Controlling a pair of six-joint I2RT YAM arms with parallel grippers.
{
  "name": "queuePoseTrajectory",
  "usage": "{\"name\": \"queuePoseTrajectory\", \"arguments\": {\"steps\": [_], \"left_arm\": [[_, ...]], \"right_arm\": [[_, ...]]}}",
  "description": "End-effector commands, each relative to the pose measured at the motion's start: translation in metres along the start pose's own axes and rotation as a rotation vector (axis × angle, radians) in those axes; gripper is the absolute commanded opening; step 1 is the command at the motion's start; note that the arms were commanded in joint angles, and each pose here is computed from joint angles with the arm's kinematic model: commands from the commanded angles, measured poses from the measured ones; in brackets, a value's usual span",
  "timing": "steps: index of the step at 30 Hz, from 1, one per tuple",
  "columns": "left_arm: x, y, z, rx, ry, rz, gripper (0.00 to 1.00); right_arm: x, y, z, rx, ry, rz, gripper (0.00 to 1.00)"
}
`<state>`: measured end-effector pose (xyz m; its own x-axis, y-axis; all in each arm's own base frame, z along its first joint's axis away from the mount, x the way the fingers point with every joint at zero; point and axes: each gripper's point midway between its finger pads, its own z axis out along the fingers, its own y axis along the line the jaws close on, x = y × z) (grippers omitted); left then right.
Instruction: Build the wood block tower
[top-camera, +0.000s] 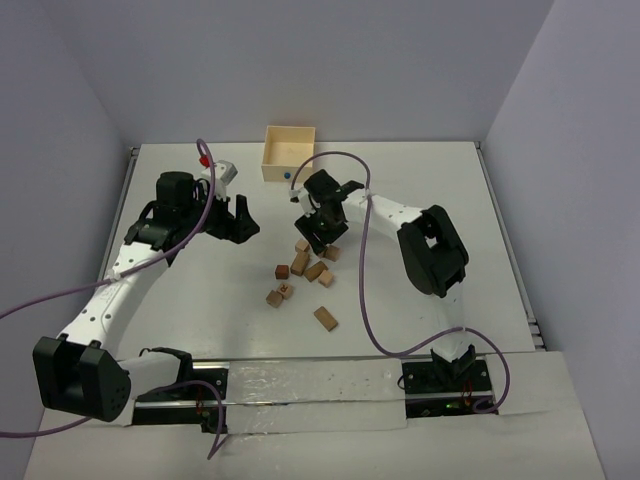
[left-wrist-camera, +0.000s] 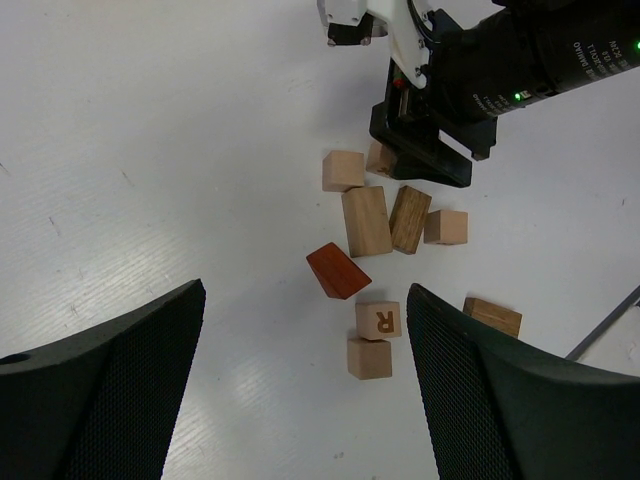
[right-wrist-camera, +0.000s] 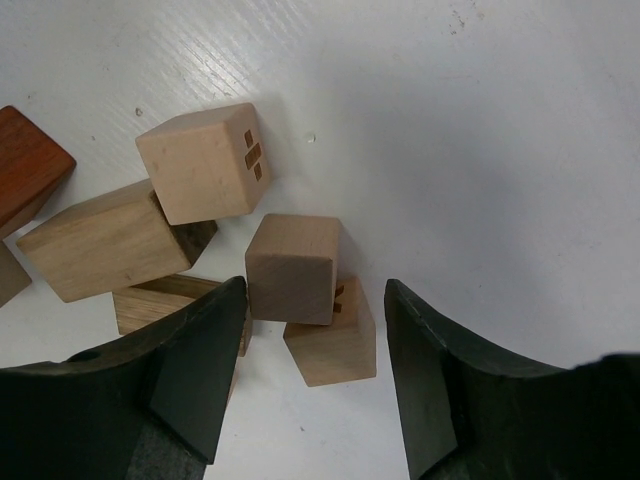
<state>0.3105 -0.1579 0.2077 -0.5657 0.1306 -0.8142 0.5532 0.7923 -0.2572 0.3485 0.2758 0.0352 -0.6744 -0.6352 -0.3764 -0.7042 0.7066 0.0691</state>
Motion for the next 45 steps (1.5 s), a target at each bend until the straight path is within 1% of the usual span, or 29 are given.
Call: {"name": "queuePoseTrajectory", "arguments": {"steps": [1,16,38,40,42,44,45], "left_arm": [[-0.018,-0.001,-0.004,0.001,-0.041,0.019,0.88],[-0.017,0.000,-0.001,0.000,-0.039,0.014,0.87],[-0.017,0.001,-0.002,-0.004,-0.040,0.012,0.87],[-0.017,0.001,-0.002,-0.002,-0.039,0.012,0.87],[-0.018,0.000,-0.002,-0.002,-0.040,0.012,0.87],[-0.018,0.001,-0.002,-0.004,-0.040,0.012,0.87],[-0.018,0.001,-0.002,-0.004,-0.040,0.012,0.87]], "right_arm": [[-0.014,0.003,-0.007,-0.007,-0.027,-0.041,0.63],[0.000,0.004,-0.010,-0.019,0.008,-0.093,0.51],[0.017,0.003,-0.020,0.000,0.023,-0.095,0.47],[0.016,0.004,-0.021,-0.001,0.018,-0.090,0.48],[0.015,0.004,-0.023,-0.002,0.017,-0.086,0.54],[0.013,0.004,-0.025,-0.001,0.019,-0.081,0.69],[0.010,0.004,-0.027,0.000,0.013,-0.080,0.72]]}}
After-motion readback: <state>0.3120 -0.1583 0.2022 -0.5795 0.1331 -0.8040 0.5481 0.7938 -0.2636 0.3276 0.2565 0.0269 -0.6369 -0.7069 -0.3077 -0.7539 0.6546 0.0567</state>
